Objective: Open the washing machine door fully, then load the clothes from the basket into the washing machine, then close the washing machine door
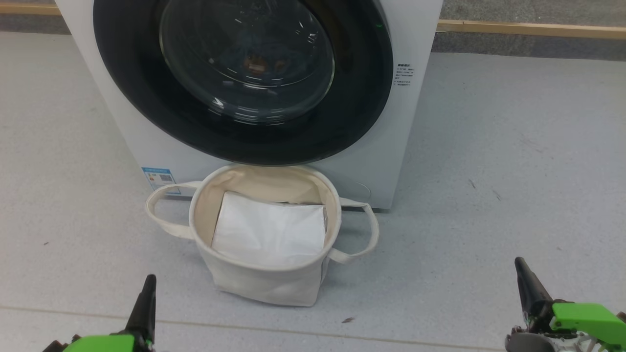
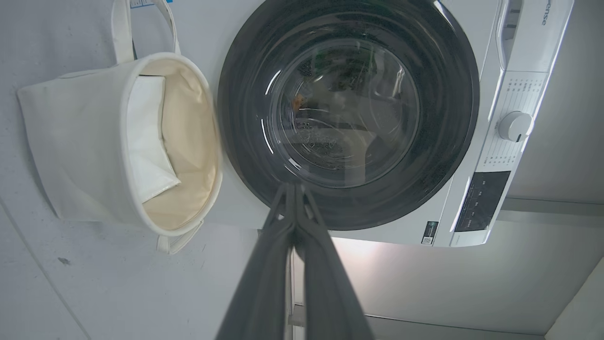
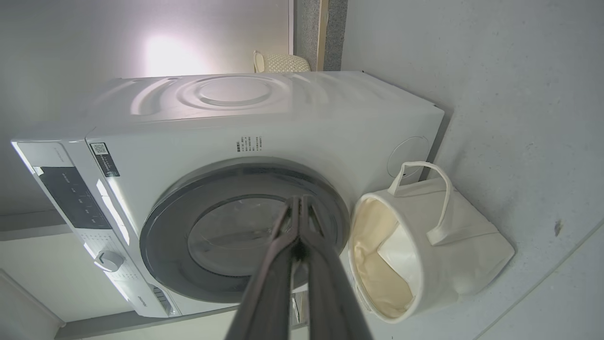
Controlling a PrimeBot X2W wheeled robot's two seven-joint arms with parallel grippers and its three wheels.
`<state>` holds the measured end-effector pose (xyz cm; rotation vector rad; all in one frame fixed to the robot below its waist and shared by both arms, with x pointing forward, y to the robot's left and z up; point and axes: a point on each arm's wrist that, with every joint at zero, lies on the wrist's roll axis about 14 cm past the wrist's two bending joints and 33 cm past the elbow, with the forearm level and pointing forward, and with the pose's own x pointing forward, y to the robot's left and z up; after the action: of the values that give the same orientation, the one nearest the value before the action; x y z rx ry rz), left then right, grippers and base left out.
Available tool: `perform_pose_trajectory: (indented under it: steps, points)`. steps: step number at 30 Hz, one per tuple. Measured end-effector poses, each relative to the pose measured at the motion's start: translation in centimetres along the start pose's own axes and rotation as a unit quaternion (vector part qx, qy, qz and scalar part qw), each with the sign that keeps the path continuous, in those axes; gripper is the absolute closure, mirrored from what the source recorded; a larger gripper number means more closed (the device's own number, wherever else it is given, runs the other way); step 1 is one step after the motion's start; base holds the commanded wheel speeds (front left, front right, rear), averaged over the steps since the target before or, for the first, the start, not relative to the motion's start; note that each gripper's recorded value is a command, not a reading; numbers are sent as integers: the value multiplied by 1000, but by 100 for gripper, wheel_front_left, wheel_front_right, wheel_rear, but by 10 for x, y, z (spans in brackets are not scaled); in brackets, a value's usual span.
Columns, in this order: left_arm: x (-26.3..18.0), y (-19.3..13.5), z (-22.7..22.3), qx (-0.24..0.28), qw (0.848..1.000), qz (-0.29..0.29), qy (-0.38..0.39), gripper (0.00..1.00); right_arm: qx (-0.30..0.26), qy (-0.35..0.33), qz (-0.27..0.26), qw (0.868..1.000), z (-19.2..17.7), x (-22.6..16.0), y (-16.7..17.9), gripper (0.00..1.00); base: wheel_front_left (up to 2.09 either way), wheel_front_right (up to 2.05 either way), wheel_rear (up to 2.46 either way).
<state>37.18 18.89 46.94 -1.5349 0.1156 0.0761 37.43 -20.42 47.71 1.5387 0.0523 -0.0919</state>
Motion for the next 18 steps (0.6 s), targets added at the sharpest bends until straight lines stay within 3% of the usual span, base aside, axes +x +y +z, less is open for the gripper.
perform_pose_trajectory:
  steps: [18]
  points:
    - [3, -9, 1, -18, 1000, -16, -1, 100, 19, -1, 2, 1000, 2, 0, 1, 100, 0, 0, 0]
